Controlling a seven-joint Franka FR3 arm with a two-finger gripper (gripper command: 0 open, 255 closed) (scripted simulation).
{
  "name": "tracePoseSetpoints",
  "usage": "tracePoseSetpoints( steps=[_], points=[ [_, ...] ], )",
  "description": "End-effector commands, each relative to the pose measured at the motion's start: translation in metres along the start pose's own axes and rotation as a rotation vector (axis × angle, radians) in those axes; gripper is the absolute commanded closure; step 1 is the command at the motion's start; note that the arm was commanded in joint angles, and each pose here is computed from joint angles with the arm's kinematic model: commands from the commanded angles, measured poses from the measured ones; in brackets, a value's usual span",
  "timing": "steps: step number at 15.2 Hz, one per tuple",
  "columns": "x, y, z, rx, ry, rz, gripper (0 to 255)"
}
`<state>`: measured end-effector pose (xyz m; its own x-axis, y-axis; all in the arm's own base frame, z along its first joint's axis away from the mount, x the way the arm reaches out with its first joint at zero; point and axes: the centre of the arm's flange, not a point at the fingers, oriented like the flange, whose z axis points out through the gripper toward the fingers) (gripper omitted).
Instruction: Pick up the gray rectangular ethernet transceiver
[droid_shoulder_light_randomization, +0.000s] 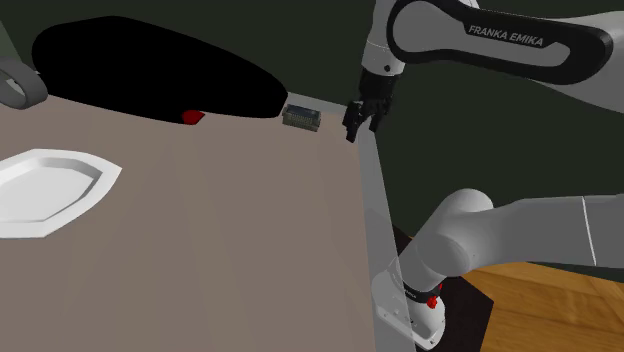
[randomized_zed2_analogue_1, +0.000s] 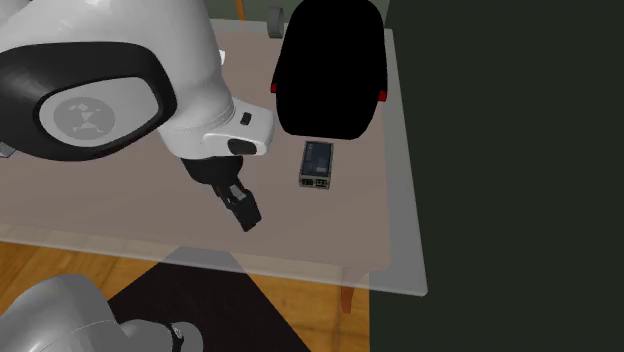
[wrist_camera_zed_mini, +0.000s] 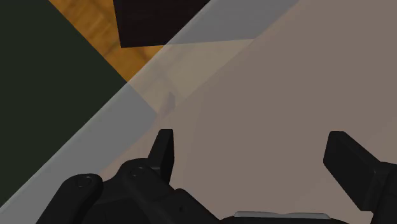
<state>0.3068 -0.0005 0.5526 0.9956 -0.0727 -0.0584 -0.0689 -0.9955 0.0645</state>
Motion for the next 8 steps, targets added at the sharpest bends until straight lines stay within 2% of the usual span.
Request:
tracePoseSetpoints(
  steps=[1, 8],
  points=[
    [0.0, 0.0, 0.0, 0.0, 0.0, 0.0, 0],
    [0.087, 0.011, 0.007, 0.017, 0.031, -0.294, 0]
  ],
)
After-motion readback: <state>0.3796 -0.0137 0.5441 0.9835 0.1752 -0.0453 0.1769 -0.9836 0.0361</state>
